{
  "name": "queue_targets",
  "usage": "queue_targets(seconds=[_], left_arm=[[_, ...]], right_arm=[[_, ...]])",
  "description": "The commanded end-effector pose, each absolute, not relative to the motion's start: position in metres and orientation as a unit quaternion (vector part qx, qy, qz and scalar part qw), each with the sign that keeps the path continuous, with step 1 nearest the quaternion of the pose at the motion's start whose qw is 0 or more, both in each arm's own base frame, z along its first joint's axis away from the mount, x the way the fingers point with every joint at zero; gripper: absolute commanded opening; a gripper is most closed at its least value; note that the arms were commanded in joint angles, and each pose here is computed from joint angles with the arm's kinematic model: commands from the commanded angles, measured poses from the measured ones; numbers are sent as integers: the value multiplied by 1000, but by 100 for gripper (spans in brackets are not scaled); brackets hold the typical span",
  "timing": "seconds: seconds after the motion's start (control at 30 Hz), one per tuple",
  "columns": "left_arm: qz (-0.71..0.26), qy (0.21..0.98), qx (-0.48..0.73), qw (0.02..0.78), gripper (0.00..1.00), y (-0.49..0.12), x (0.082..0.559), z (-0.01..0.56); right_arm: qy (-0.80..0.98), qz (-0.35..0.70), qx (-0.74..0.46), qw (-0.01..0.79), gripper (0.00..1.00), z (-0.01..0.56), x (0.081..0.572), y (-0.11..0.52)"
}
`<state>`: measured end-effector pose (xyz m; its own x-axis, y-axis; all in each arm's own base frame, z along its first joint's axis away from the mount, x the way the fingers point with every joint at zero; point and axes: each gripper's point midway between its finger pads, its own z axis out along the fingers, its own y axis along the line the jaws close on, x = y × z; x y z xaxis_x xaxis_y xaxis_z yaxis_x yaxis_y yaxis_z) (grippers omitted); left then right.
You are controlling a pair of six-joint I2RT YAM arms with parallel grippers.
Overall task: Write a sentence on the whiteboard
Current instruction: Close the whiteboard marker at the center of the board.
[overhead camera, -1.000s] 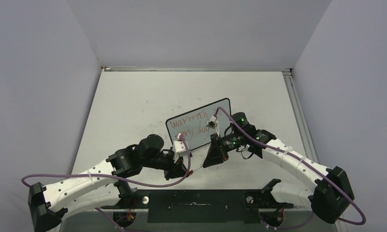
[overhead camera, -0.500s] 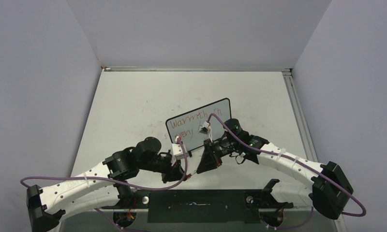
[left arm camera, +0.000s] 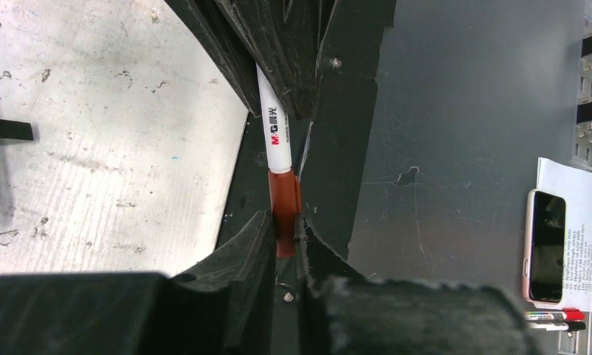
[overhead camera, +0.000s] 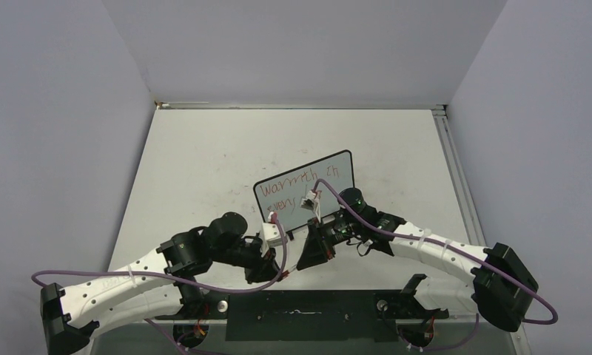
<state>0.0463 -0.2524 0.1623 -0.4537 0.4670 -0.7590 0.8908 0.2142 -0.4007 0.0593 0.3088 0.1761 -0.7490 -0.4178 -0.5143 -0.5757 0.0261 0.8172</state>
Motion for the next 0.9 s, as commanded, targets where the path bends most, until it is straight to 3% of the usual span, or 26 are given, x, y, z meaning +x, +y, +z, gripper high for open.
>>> queue_targets(seconds=[0.0,0.13,0.4,0.6,0.87], left_arm=[[-444,693,441,357,21,-276,76,211],[-441,696,429,370,38,-271,78,215],[-441,714,379,391,59,-260,84,224],[-456,741,207,448,66,-242,114,259],[-579,693,93,418,69,-252,107,297]], right_arm=[[673,631,-376,91,5,195,49,315],[667,638,-370,100,5,197,49,312],[662,647,-354,134,5,204,56,308],[648,660,-303,231,5,235,90,296],[610,663,-274,337,5,277,111,288]])
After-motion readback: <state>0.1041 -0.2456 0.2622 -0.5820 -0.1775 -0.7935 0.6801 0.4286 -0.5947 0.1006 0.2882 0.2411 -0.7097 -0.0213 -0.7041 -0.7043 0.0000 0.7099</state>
